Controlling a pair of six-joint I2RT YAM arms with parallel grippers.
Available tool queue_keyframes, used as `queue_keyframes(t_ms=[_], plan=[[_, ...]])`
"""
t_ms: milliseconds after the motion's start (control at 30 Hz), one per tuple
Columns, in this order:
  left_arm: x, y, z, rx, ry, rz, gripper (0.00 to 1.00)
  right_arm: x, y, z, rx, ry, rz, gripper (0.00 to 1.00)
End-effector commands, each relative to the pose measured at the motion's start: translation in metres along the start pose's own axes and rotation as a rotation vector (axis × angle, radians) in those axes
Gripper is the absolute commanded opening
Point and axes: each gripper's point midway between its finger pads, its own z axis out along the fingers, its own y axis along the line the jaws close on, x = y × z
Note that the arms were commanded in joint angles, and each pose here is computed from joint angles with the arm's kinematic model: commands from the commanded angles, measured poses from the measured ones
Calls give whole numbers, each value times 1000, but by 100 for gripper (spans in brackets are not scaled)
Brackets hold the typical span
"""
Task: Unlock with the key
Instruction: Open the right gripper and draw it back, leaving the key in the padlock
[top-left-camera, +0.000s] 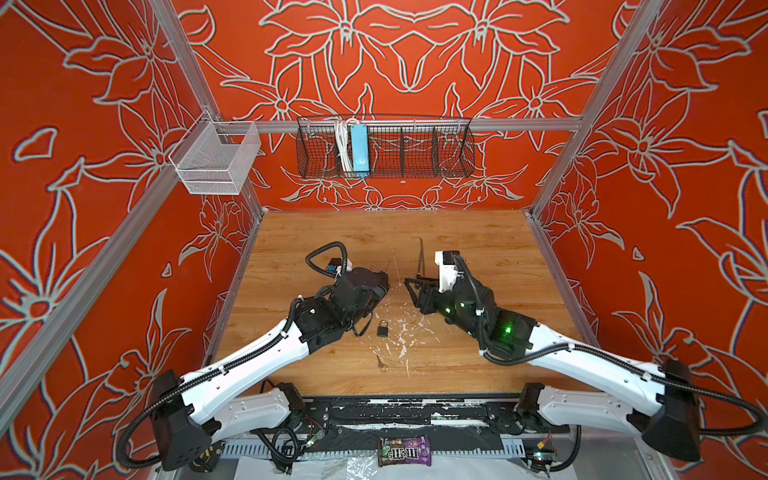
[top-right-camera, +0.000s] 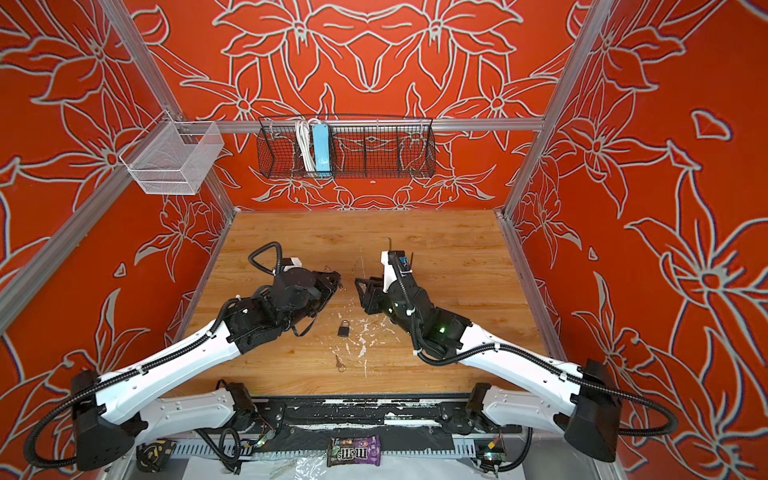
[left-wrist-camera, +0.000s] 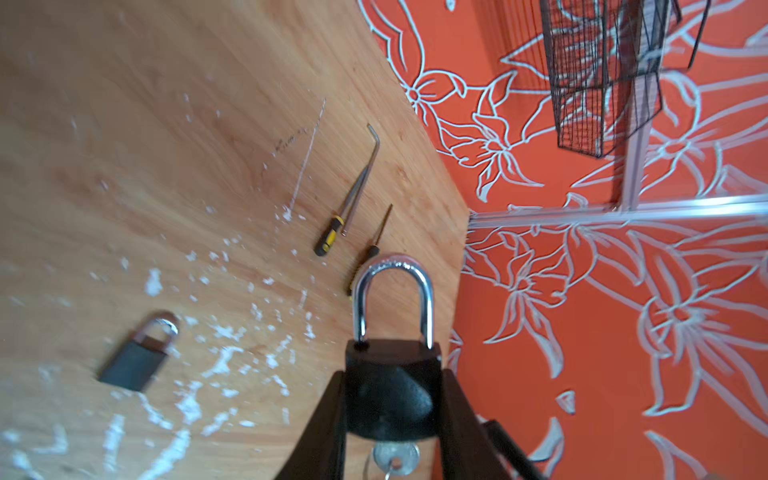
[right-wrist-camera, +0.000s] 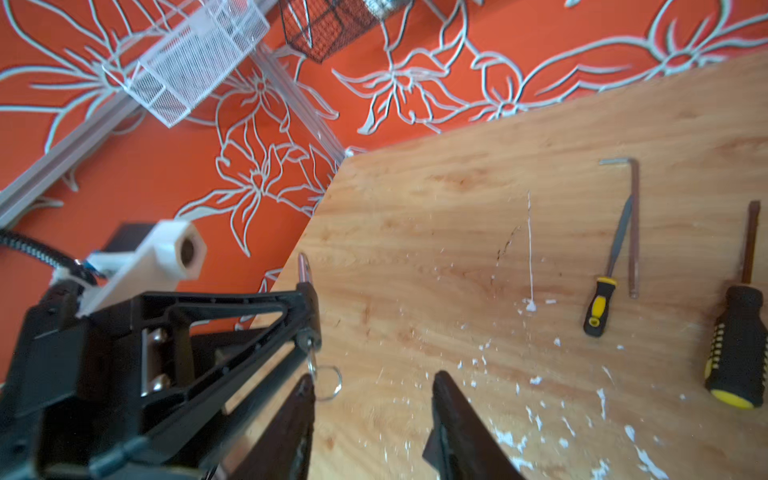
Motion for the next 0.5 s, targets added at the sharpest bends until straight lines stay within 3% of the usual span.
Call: queue_keyframes(t_ms=[0, 100, 233, 367, 467], plan=[[-14, -4, -13, 26, -46, 344, 0, 6, 4, -11, -67, 161, -29, 50], [-6, -16, -15, 119, -36, 662, 0, 11, 5, -18, -74, 257, -81, 52], [7, -13, -17, 202, -29, 910, 0, 10, 5, -19, -63, 368, -101, 54], [18, -7, -13, 231, -9, 1033, 0, 2, 16, -15, -102, 417, -99, 56], [25, -7, -14, 287, -6, 1082, 0, -1, 12, -3, -49, 468, -138, 57]])
